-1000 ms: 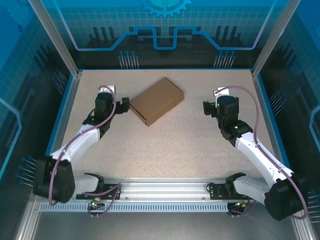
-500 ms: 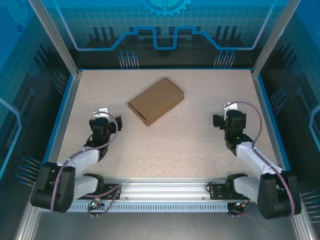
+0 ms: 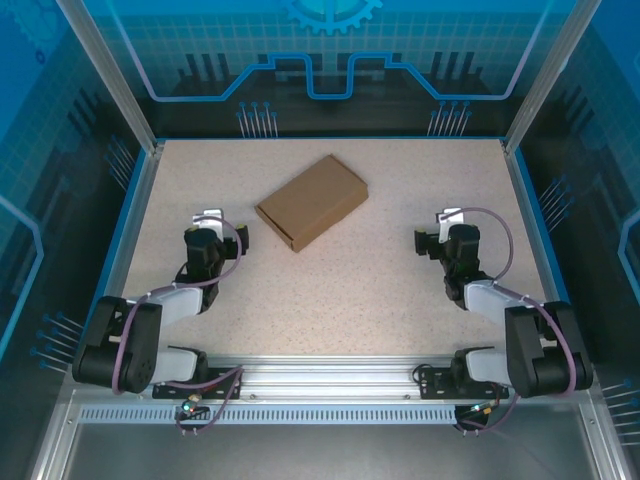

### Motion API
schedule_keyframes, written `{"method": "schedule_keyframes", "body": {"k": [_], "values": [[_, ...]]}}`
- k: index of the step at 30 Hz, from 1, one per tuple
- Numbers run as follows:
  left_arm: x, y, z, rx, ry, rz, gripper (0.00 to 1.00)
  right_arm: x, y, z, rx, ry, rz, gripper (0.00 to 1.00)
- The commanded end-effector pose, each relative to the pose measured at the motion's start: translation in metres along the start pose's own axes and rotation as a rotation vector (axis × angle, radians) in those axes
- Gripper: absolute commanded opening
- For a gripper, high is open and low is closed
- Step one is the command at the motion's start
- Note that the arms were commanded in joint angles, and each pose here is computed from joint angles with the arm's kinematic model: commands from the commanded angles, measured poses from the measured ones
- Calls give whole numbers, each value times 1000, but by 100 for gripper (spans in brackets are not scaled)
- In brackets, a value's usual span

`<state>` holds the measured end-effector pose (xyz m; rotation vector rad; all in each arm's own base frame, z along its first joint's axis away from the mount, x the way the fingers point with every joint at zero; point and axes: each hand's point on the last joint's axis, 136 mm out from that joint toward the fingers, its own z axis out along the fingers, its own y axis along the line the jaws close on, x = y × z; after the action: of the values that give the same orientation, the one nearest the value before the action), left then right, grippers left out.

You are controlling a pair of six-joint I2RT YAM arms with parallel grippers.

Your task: Fold the paper box

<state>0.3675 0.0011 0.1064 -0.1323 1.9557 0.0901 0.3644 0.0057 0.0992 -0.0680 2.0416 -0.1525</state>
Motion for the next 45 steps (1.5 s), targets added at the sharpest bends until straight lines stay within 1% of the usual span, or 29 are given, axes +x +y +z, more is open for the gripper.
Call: {"method": "schedule_keyframes", "body": {"k": [1, 6, 9, 13, 15, 16, 18, 24, 45], "values": [[-12, -3, -1, 25, -29, 7, 99, -27, 7, 3, -60, -89, 2, 100], [-20, -3, 3, 31, -92, -1, 99, -30, 20, 4, -132, -154, 14, 100], [-18, -9, 12, 62, -102, 3, 99, -23, 25, 14, -148, -137, 3, 100], [-4, -13, 22, 83, -132, 24, 99, -16, 30, 20, -169, -133, -6, 100], [0, -16, 22, 102, -91, 20, 99, -13, 30, 23, -164, -121, -4, 100], [-2, -14, 24, 96, -103, 19, 99, -14, 28, 24, -158, -116, -1, 100], [0, -12, 26, 91, -78, 6, 99, -13, 26, 28, -145, -92, 7, 100], [-1, -7, 27, 68, -84, -6, 99, -13, 25, 30, -154, -82, 18, 100], [-1, -7, 27, 68, -82, -7, 99, -12, 24, 30, -153, -81, 18, 100]]}}
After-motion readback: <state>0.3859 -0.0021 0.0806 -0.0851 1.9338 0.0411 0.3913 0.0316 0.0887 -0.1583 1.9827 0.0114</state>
